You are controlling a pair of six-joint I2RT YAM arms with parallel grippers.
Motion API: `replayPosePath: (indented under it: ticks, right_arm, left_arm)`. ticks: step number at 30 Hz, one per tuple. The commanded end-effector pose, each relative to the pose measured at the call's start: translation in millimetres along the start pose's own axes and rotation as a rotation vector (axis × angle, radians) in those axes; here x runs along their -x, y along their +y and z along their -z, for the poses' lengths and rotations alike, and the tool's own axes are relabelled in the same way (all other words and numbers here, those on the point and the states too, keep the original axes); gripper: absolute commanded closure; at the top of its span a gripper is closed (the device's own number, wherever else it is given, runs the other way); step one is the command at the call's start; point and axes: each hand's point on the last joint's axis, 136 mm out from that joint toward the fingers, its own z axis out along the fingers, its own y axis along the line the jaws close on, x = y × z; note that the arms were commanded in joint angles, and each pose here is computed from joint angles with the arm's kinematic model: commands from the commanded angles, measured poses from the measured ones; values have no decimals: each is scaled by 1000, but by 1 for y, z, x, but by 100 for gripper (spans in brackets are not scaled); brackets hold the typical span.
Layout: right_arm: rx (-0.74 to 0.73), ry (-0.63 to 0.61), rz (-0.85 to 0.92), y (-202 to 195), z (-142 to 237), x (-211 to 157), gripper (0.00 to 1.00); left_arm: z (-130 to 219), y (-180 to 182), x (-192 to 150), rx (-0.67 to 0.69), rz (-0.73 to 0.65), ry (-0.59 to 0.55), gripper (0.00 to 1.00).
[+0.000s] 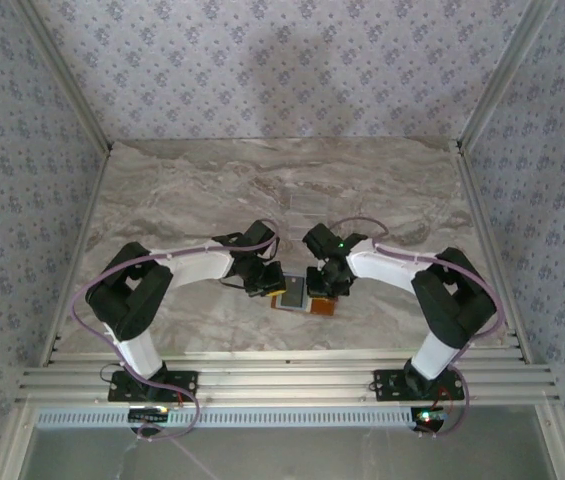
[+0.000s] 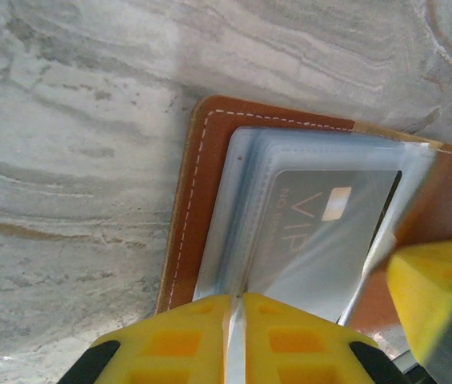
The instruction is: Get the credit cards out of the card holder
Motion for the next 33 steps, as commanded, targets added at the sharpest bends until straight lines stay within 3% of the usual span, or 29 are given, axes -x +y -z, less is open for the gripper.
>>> replayPosePath:
  ticks: [1, 9, 12, 18, 22, 30, 33]
  right_arm:
    - [-28, -34, 24, -11, -17, 8, 92]
    - [-39, -62, 116, -12, -20, 15, 94]
    - [-9, -66, 131, -2, -2, 16, 89]
    - [18, -90, 112, 7, 33, 14, 70]
    - [-11, -99, 87, 1, 50, 11, 64]
    - [-28, -146, 60, 2, 78, 16, 61]
    - [29, -163, 69, 15, 85, 21, 61]
  left_arm:
    - [4, 12, -4, 28, 17, 1, 86]
    - [14, 9, -1, 15, 21, -30, 84]
    - [22, 6, 3, 8, 19, -53, 82]
    - [34, -1, 10, -4, 11, -77, 80]
    - [36, -6, 14, -8, -1, -73, 78]
    - [27, -12, 15, -24, -10, -44, 78]
    - [20, -10, 14, -19, -8, -27, 78]
